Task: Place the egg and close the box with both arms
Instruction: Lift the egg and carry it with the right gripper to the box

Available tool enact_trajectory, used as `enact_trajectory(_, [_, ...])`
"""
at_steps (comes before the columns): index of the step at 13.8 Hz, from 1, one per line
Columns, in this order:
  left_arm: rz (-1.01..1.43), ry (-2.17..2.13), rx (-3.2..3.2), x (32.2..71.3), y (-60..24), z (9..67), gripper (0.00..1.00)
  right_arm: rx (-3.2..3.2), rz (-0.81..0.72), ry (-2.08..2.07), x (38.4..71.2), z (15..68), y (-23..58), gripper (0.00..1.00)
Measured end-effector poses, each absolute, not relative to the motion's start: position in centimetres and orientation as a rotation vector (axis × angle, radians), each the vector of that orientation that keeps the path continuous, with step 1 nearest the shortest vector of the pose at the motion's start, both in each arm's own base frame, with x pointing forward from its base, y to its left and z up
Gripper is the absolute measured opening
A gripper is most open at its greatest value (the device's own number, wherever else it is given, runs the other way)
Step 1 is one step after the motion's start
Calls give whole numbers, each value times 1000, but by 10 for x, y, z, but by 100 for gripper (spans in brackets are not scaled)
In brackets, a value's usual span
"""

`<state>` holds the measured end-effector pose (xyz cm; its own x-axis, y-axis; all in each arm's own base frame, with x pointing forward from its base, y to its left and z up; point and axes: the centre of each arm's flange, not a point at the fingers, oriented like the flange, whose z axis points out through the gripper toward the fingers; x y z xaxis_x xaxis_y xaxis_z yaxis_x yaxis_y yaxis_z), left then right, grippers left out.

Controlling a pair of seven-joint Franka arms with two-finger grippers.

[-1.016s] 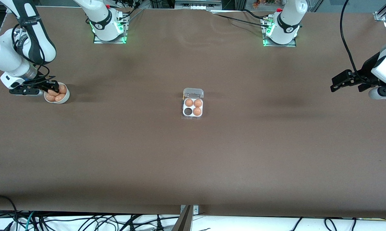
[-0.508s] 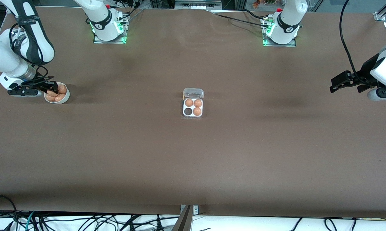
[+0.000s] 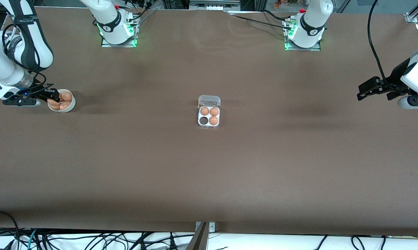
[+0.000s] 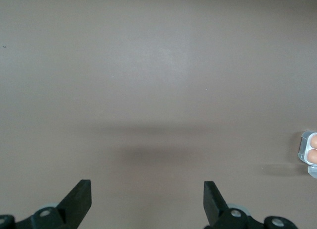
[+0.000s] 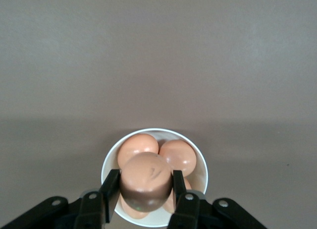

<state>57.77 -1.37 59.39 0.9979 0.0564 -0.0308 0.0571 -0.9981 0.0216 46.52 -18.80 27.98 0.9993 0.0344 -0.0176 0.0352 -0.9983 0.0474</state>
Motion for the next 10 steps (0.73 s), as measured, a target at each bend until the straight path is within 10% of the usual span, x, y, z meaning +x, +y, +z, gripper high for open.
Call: enact_trajectory(10, [-48,88,3118,578,-14,594,100,3109,19,142,547,343,-28,48])
